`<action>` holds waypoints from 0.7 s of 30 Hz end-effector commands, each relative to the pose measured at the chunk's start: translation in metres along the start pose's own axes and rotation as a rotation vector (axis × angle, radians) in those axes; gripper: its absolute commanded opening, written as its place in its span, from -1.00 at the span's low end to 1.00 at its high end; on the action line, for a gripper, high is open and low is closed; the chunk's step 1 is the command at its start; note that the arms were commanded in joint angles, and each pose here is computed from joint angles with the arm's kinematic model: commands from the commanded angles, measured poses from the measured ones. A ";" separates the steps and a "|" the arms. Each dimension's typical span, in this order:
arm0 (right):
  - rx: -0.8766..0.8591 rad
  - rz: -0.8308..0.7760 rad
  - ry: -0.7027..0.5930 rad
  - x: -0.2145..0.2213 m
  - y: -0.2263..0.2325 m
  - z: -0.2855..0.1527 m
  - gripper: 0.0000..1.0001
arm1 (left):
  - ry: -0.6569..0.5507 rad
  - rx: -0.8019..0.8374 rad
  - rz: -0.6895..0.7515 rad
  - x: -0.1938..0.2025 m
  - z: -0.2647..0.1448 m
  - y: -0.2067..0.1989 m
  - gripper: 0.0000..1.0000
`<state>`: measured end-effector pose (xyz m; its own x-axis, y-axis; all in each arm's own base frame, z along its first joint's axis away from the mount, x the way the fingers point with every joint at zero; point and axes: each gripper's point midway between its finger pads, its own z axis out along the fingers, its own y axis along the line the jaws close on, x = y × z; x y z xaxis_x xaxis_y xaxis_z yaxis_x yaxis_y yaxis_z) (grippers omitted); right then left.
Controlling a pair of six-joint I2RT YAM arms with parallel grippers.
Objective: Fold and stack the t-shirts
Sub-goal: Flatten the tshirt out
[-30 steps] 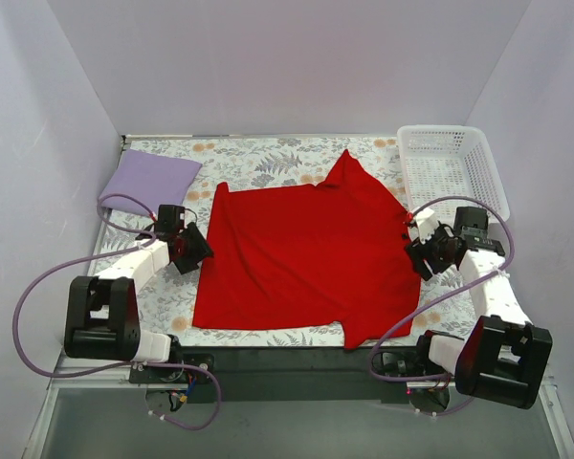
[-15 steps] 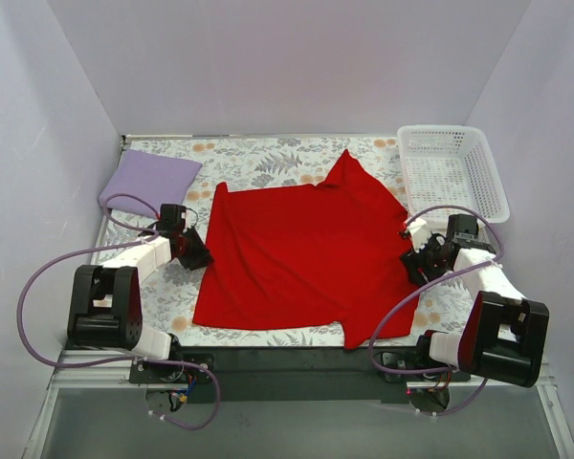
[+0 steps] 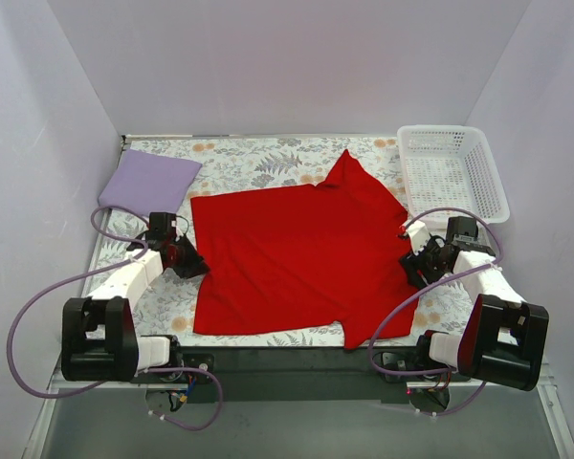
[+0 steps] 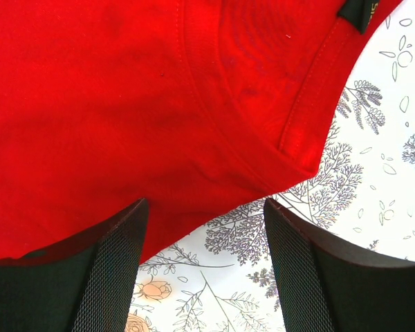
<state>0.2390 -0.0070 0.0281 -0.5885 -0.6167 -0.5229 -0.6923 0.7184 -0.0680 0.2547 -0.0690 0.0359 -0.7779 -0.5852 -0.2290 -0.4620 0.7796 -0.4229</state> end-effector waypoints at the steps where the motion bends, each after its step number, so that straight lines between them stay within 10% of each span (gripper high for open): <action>1: 0.017 -0.020 -0.039 -0.011 -0.008 -0.003 0.48 | 0.077 0.021 -0.067 0.021 -0.017 -0.001 -1.00; 14: -0.015 -0.034 -0.065 -0.022 -0.007 -0.009 0.49 | 0.107 0.037 -0.079 0.046 -0.059 0.000 -1.00; 21: -0.042 -0.059 -0.104 -0.034 -0.001 -0.021 0.54 | 0.026 0.054 -0.048 0.033 -0.083 -0.009 0.05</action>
<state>0.2460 -0.0003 0.0434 -0.5513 -0.6178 -0.5608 -0.7190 0.6928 -0.0564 0.1921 -0.0806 0.0785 -0.7819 -0.6101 -0.1283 -0.4970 0.7342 -0.4625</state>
